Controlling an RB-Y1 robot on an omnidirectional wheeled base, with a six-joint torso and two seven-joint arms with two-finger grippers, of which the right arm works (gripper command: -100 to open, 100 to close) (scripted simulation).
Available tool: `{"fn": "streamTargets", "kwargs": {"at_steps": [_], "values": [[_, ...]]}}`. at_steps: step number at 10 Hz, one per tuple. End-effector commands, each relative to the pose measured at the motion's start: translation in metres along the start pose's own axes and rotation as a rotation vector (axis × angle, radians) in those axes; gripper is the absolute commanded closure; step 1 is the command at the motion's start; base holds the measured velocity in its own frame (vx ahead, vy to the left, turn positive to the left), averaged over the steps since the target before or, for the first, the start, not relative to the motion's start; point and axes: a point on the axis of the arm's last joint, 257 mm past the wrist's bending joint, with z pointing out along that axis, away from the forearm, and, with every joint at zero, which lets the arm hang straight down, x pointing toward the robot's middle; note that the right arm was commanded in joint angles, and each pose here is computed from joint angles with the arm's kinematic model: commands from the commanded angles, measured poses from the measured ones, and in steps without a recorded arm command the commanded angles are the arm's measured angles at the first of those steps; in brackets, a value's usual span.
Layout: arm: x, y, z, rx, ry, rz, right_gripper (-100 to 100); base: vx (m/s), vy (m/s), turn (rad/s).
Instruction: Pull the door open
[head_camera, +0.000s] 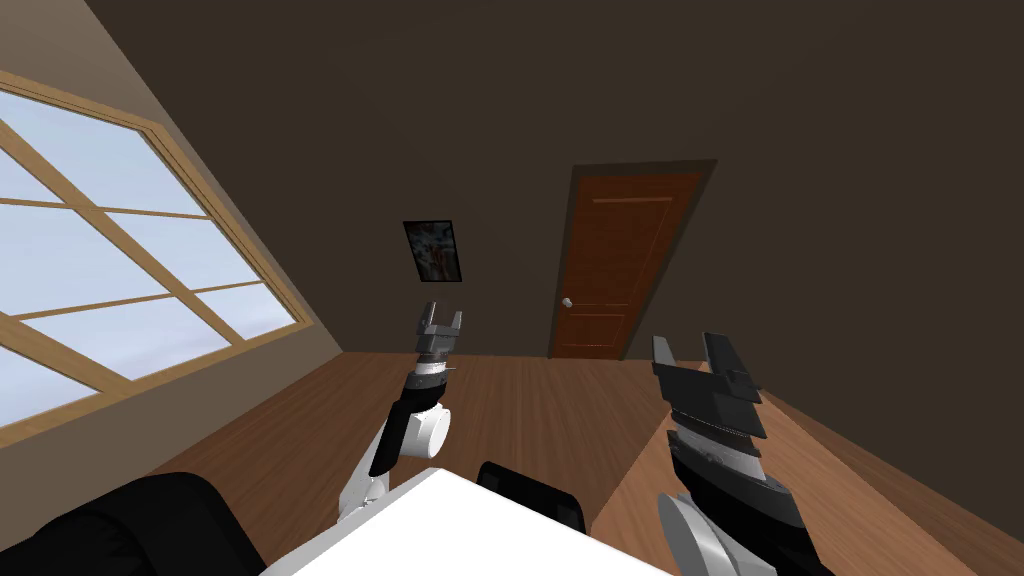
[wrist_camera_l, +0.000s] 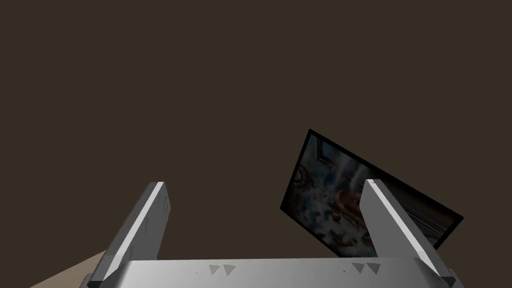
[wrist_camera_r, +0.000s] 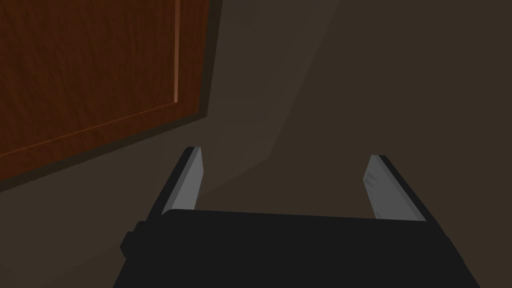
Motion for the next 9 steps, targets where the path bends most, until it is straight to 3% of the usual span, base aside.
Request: {"fn": "streamTargets", "kwargs": {"at_steps": [1, 5, 9], "values": [[0.002, -0.01, -0.002, 0.013, 0.012, -0.032, -100, 0.082, -0.016, -0.005], [0.005, -0.04, -0.0088, 0.052, 0.045, -0.131, -100, 0.168, -0.035, 0.002], [0.007, -0.062, -0.0147, 0.08, 0.071, -0.207, -100, 0.094, -0.015, 0.001]]}}
